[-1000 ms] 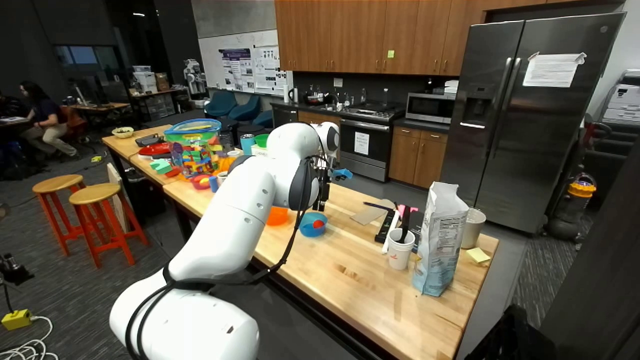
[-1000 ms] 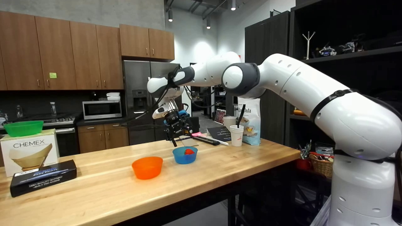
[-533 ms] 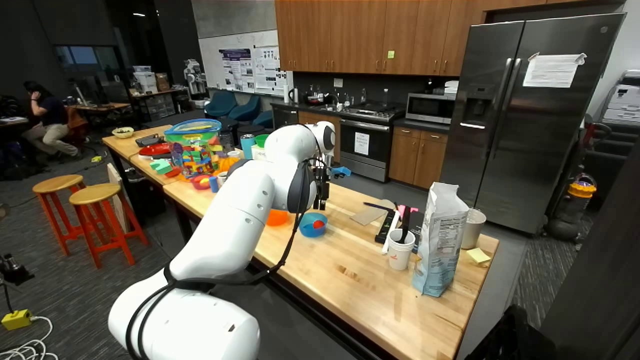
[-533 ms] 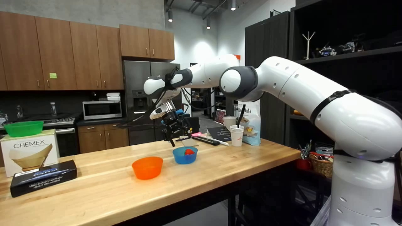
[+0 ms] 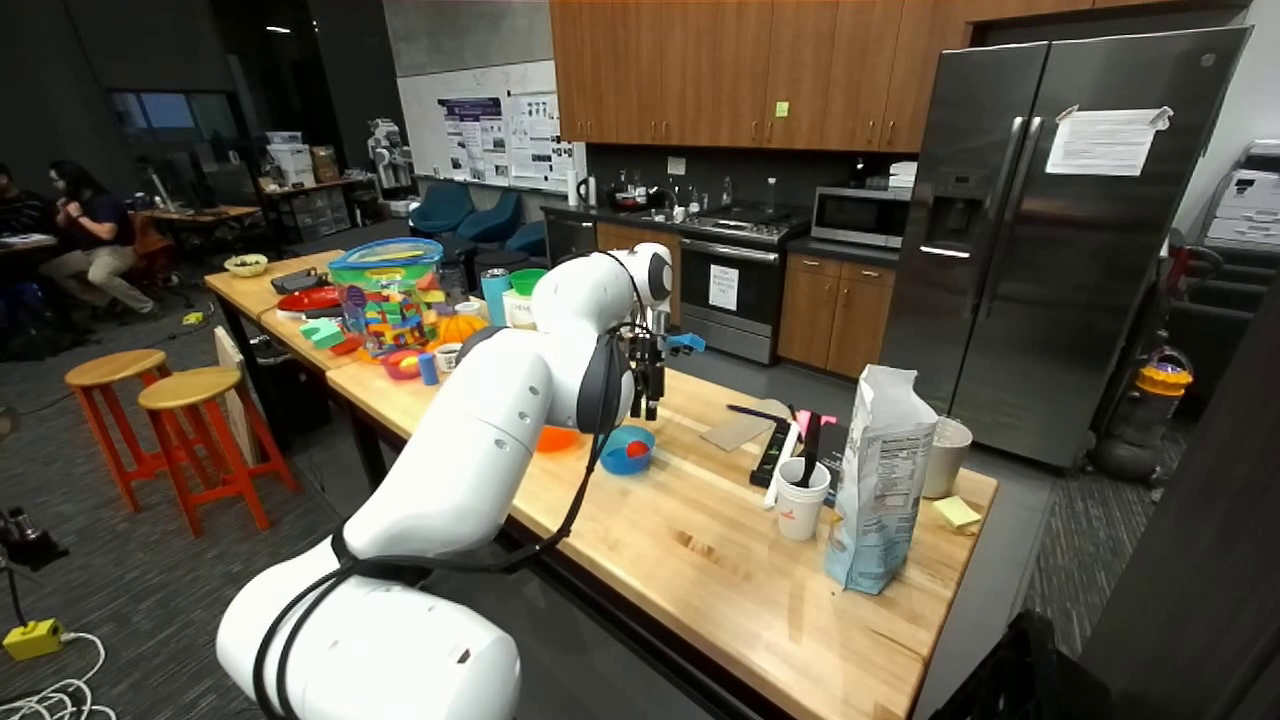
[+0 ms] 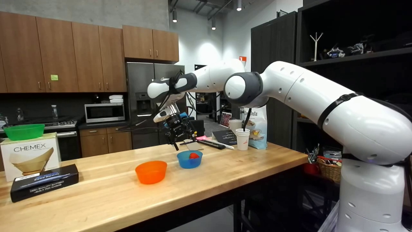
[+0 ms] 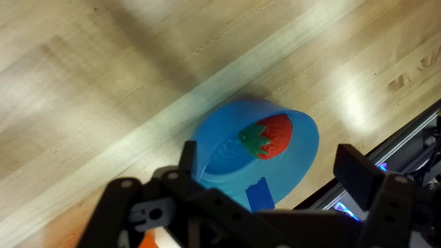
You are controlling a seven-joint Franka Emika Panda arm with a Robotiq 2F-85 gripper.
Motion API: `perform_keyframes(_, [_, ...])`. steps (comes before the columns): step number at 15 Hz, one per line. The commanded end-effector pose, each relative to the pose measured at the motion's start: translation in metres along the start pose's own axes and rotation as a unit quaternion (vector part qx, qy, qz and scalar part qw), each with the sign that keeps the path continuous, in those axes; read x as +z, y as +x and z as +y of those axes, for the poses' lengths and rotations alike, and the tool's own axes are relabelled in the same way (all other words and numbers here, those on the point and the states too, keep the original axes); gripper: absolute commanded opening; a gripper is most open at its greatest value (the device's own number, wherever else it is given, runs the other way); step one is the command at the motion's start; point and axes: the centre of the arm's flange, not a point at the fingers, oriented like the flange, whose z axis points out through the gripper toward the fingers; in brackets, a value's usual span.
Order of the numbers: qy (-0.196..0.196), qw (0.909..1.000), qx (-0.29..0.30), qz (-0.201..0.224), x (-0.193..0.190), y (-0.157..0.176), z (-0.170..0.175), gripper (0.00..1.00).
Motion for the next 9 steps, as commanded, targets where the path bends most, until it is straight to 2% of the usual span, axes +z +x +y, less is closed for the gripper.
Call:
perform_keyframes(1, [-0.008,0.9982,-0.055,0.023,-0.013,-0.009,0.02,1.0])
perform_keyframes(5, [-0.019,0.9913,-0.118,0.055,-0.003,0.001,0.033,1.0])
perform_keyframes(9, [-0.026,0.9847,-0.153,0.079,0.003,0.011,0.04,1.0])
